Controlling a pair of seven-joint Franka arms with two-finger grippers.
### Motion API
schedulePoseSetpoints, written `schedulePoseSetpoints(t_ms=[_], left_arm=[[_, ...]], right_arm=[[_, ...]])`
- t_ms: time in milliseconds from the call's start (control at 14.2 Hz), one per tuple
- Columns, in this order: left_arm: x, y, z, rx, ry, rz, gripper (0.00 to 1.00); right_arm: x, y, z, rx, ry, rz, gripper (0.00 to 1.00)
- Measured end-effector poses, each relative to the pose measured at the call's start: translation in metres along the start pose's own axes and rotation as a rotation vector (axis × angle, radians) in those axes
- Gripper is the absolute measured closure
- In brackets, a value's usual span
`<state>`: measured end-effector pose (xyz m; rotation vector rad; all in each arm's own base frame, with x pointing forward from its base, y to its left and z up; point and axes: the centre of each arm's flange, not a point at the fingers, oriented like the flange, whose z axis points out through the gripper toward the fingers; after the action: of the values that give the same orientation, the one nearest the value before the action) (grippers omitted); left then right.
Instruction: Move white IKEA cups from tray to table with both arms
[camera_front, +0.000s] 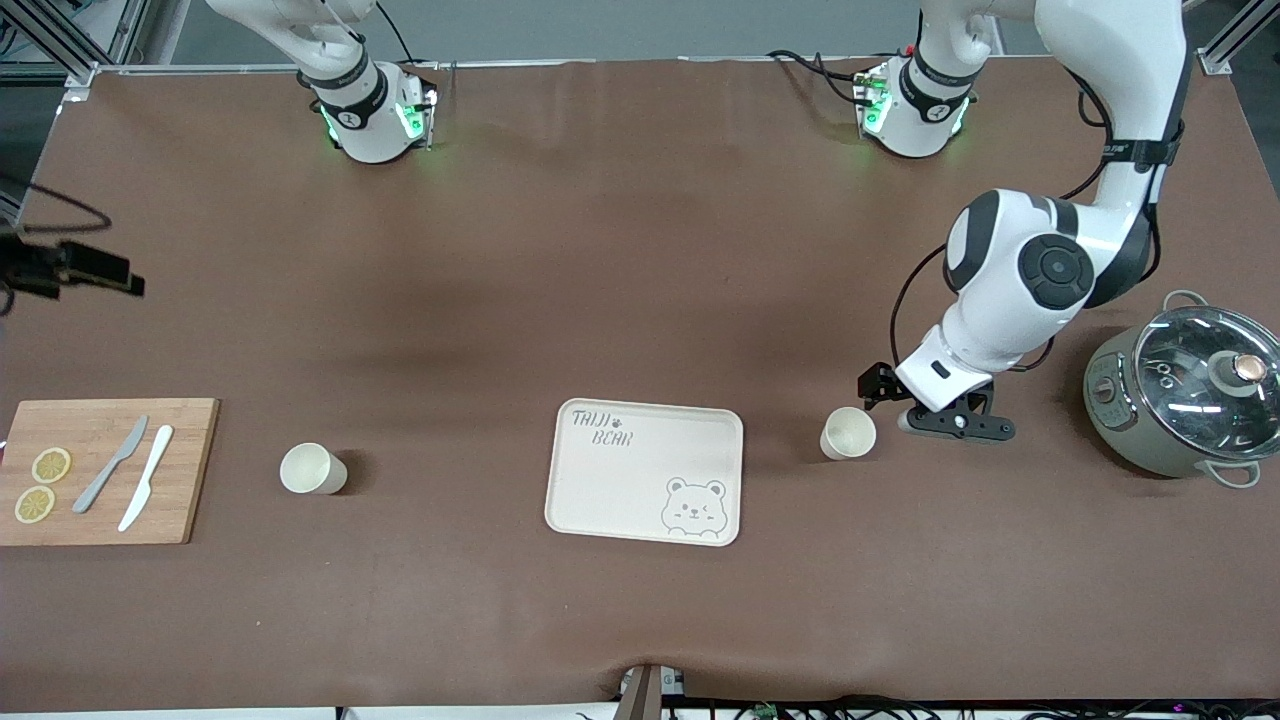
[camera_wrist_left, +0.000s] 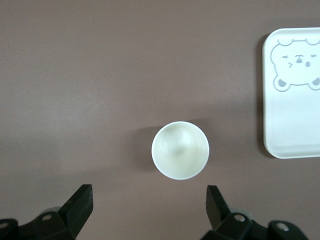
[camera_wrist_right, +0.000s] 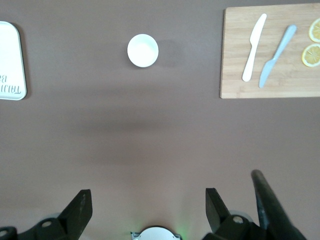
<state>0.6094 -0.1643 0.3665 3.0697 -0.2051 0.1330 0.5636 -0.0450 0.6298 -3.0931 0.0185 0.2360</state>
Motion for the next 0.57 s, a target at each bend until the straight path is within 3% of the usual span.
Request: schedulePoseSetpoints(t_ms=[283,565], left_arm=[[0.018,-0.007,-0.064,0.004,-0.064,-0.011,0.0],[0.025,-0.004,-0.128,0.002,-0.078,-0.027,0.0]], right_arm=[[-0.038,0.0,0.015,-0.006,0.053,0.005,0.0],[-0.048,-0.003,0.014,-0.008,0.078,0.0,0.0]])
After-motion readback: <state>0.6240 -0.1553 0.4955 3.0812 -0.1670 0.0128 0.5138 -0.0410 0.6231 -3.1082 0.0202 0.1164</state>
